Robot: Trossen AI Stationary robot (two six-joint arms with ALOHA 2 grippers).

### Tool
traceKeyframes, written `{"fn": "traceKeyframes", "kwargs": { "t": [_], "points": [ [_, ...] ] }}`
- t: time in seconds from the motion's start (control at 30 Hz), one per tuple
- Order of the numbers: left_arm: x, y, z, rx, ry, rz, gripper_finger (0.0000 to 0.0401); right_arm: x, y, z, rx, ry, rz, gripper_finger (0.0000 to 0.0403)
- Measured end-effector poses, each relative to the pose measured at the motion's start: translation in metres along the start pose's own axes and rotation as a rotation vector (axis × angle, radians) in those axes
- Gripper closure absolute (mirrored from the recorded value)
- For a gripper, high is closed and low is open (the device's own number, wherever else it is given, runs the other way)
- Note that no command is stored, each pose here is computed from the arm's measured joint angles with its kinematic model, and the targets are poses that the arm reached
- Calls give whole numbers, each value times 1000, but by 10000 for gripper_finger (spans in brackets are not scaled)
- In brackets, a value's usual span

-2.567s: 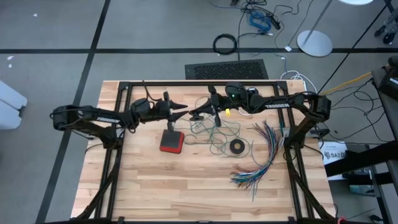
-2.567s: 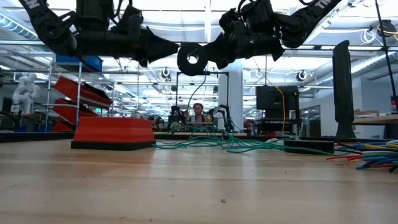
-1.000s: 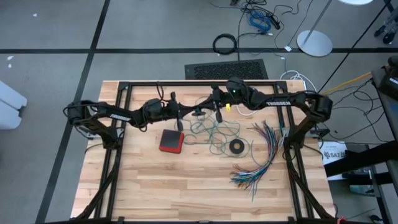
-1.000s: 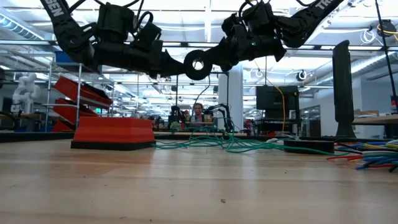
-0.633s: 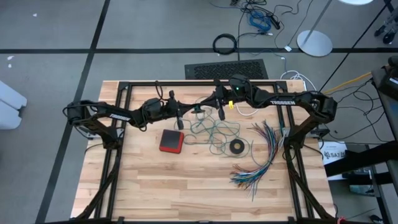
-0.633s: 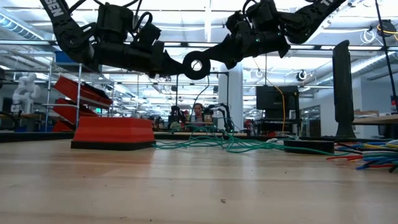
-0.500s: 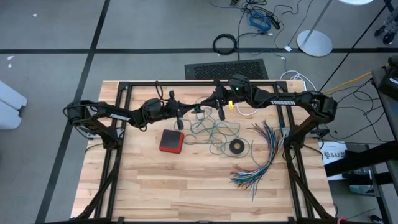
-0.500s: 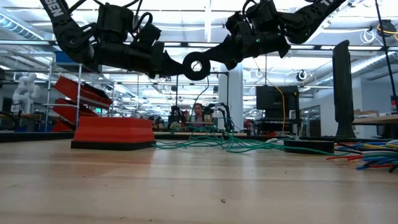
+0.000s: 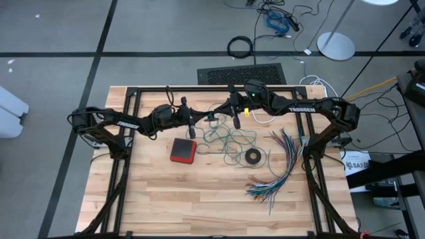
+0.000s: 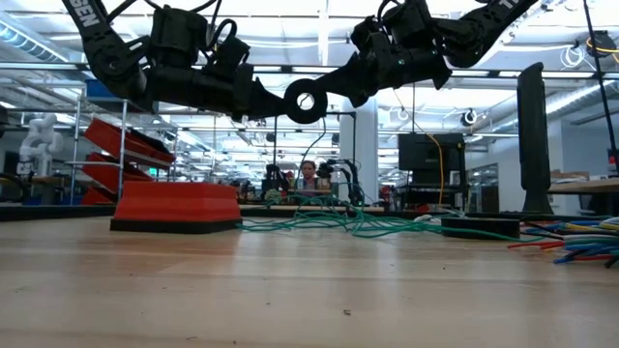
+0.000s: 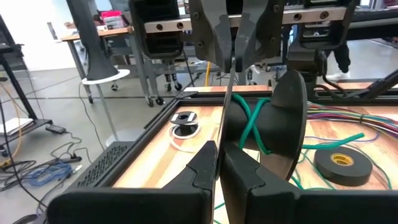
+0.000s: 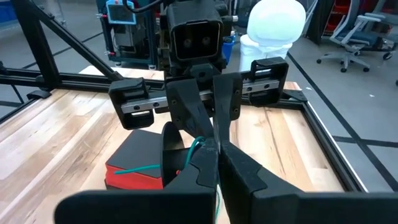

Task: Coiling cords
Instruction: Coil the green wire cable on the spool

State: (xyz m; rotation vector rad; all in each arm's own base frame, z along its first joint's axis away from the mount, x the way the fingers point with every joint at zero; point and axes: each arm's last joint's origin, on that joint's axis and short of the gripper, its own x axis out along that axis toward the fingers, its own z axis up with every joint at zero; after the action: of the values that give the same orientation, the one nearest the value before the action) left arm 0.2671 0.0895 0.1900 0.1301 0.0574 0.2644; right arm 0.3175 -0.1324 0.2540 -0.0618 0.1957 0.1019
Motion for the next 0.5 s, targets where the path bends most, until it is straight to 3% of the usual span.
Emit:
{"fn": "traceKeyframes", "kwargs": {
  "t": [0.5],
  "points": [
    [0, 2, 0, 7, 3, 32, 389, -3, -4, 0, 37, 8, -20, 399]
  ]
}}
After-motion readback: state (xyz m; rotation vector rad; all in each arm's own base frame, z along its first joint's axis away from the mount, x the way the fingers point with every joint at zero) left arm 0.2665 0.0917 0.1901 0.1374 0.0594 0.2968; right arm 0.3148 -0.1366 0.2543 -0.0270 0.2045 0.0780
